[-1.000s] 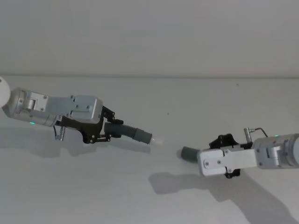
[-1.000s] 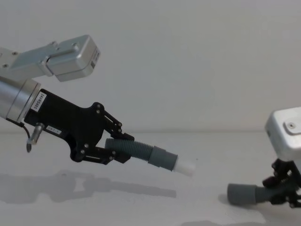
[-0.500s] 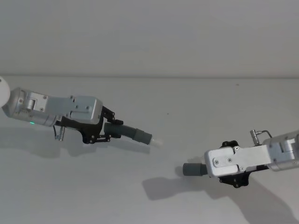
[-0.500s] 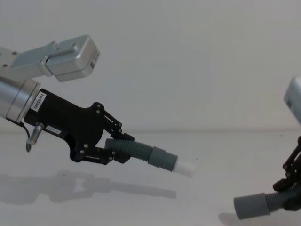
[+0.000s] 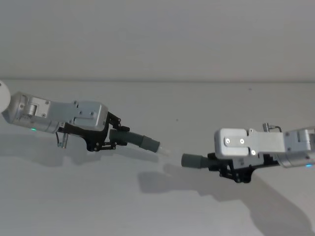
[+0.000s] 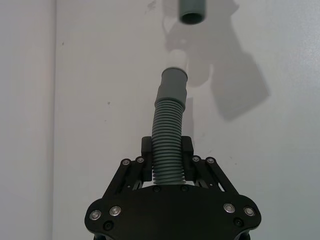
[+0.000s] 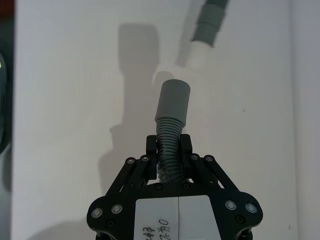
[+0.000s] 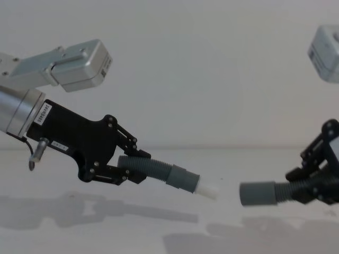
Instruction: Use both hands to pick up one end of the pipe from the table, align the ends, and insert them.
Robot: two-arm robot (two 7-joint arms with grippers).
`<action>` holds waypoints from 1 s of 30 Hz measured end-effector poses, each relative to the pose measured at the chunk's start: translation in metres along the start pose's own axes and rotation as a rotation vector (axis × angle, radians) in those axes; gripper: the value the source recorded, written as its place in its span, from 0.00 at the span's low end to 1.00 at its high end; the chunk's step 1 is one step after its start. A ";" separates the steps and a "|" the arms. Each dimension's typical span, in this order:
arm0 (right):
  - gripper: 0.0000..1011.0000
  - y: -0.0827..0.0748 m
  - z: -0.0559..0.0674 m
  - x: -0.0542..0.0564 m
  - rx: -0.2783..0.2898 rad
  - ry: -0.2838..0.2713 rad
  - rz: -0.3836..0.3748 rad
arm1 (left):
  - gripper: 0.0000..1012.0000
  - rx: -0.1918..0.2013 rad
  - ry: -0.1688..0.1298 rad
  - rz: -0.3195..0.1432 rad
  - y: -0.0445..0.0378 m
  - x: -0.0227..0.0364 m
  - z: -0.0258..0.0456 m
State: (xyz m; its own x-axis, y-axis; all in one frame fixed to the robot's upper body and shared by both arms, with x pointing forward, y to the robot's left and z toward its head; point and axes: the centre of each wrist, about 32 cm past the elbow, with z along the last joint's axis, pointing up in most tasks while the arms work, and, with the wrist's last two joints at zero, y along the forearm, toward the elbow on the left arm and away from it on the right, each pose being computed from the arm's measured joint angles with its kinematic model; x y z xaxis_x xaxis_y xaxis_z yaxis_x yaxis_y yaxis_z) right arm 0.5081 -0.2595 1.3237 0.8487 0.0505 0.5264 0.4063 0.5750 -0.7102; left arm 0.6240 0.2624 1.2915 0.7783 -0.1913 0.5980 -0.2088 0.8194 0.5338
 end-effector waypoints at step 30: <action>0.26 0.024 -0.010 0.025 0.011 0.127 -0.034 | 0.32 0.000 0.000 0.000 0.0000 0.0000 0.0000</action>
State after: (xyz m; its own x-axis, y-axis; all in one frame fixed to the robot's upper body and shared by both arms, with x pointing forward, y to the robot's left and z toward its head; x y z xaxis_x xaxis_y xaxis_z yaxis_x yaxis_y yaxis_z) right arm 0.5430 -0.2525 1.3149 0.8711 -0.0726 0.4857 0.4321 0.5835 -0.6877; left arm 0.6240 0.2624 1.2915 0.7782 -0.1911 0.5982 -0.2088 0.8196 0.5335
